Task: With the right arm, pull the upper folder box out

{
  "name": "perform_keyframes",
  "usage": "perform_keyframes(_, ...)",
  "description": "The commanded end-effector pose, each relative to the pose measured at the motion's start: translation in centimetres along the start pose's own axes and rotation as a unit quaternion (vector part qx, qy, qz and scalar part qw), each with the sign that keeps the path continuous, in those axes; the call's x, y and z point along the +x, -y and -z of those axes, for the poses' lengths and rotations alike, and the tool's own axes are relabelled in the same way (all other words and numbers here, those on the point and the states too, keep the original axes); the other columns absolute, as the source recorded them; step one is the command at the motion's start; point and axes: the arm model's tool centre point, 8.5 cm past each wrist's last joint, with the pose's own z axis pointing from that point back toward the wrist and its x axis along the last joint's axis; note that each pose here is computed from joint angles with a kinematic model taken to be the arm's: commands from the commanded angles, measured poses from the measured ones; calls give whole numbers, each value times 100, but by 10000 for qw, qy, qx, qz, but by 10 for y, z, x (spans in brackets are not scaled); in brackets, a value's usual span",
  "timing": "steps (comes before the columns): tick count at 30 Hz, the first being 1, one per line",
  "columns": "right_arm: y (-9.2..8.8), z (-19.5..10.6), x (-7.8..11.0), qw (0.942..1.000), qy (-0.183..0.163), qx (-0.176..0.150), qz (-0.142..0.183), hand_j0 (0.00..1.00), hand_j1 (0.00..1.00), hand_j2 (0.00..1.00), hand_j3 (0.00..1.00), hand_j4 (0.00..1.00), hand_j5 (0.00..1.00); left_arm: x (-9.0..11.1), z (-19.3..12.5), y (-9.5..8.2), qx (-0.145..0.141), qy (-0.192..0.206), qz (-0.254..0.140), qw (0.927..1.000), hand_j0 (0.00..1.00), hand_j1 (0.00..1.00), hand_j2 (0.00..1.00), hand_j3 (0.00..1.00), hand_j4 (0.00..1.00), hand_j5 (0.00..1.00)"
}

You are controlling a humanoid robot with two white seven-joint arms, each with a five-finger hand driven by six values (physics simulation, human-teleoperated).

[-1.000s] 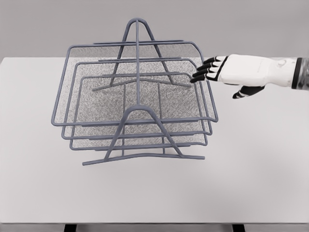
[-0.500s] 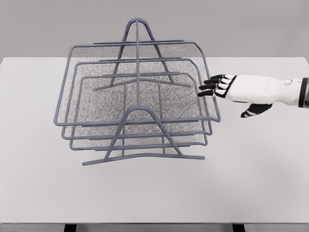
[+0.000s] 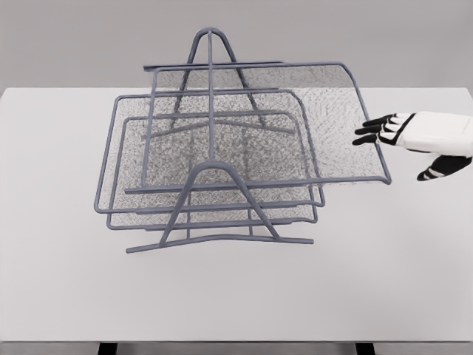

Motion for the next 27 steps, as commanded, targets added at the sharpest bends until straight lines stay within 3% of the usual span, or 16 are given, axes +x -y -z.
perform_keyframes(1,-4,-12,-11,9981,-371,332,-374,100,100,100,100,100,100,0,0,0,0,-1,2,10000,100,100,100,100,100,100)
perform_keyframes(22,17,-89,-27,9940,-1035,327,-165,100,100,100,100,100,100,0,0,0,0,-1,2,10000,100,100,100,100,100,100)
perform_keyframes(24,38,-95,-24,9960,-864,-241,47,100,100,100,100,100,100,0,0,0,0,-1,2,10000,100,100,100,100,100,100)
perform_keyframes(25,47,-103,-26,9947,-955,-388,-2,100,100,100,100,100,100,0,0,0,0,-1,2,10000,100,100,100,100,100,100)
perform_keyframes(27,51,-108,-28,9939,-892,-619,193,100,100,100,100,100,100,0,0,0,0,-1,2,10000,100,100,100,100,100,100)
